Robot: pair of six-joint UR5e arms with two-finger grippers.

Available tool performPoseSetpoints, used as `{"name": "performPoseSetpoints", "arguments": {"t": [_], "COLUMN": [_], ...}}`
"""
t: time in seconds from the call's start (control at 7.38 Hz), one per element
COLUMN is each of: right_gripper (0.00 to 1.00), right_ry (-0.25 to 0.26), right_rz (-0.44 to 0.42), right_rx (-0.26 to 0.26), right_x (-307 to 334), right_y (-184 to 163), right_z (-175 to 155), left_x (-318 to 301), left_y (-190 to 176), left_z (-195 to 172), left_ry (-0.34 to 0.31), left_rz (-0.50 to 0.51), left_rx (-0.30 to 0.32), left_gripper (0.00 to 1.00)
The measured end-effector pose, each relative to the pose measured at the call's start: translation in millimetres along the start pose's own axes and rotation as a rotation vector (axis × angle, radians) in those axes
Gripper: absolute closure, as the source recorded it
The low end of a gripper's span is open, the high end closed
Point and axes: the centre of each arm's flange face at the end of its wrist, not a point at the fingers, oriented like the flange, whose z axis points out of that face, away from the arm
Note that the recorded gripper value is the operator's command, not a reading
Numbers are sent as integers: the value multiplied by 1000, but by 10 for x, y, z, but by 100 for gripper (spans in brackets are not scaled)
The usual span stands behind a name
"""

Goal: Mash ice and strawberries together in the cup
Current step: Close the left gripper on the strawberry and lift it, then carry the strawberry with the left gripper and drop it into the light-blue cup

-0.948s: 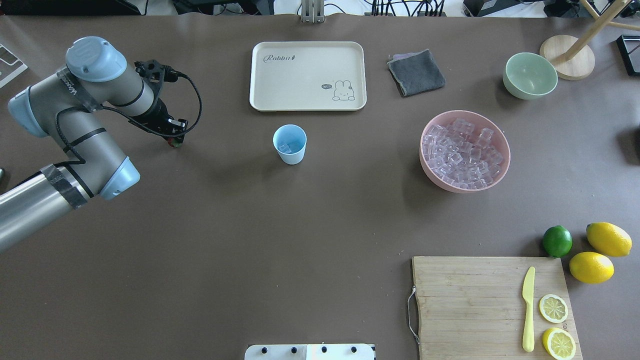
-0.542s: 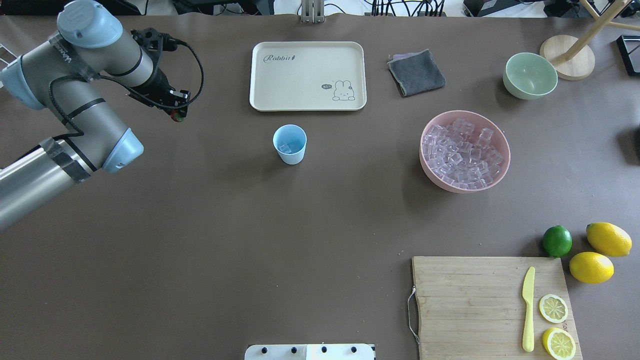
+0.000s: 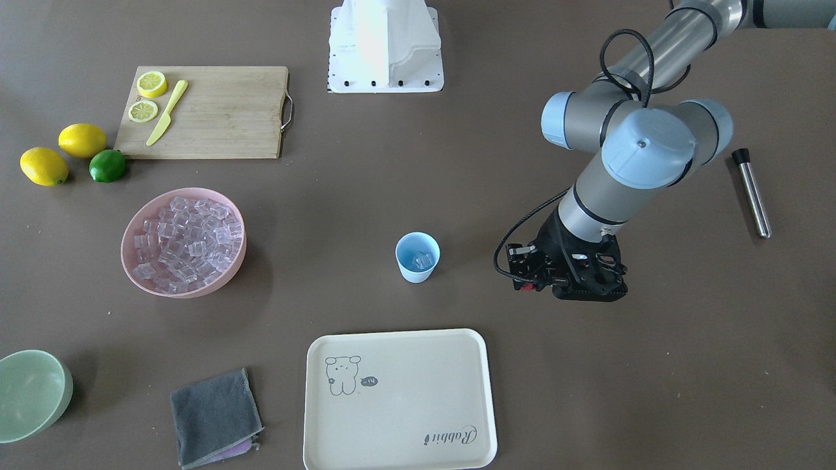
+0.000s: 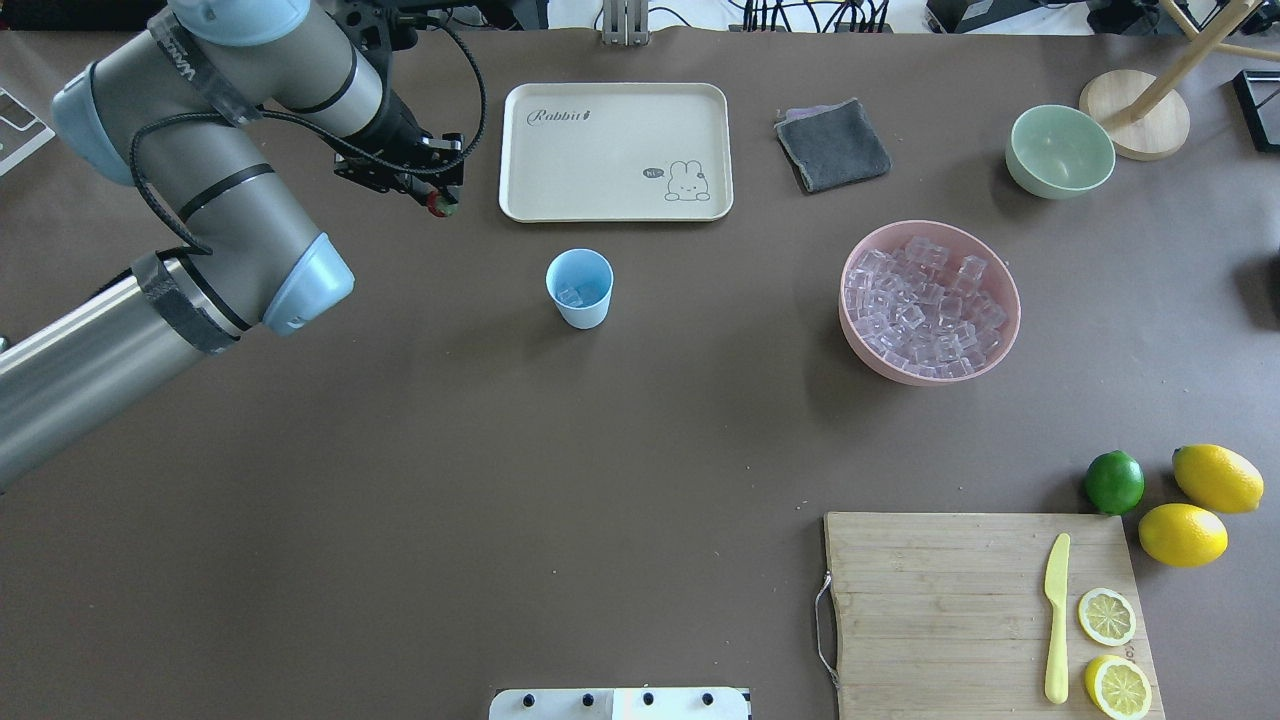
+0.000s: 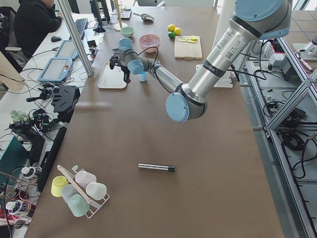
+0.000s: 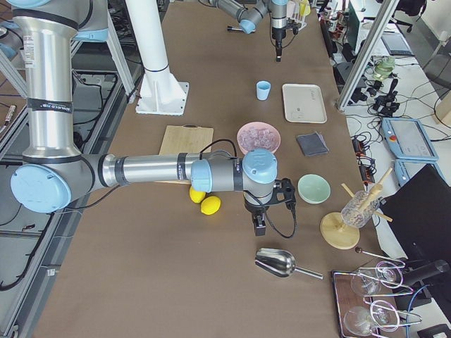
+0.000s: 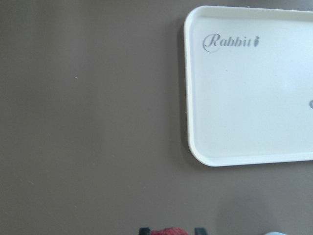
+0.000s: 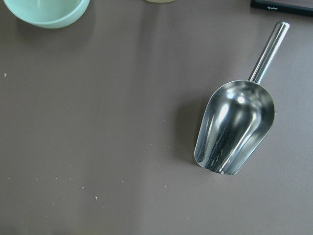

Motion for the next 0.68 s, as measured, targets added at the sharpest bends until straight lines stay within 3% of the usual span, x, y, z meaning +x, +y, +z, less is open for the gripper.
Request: {"name": "performPoseSetpoints", "arguments": {"t": [0.27,0.54,0.68], "right_gripper": [1,1,1], "right_ry": [-1,-2,-2], "right_rz": [0,0,2], "right_rx": [4,7,7], "right_x": [-23,-33,-31], "right_y": [2,12,15], "right_z": [-24,-41,-42], "left_x": [757,1209,1269], "left_y": [503,692,718], "left_z": [115,174,219], "left_ry": [43,65,62], "left_rz": [-70,-103,-106], "left_rx": [20,31,42], "left_gripper": [71,71,62]}}
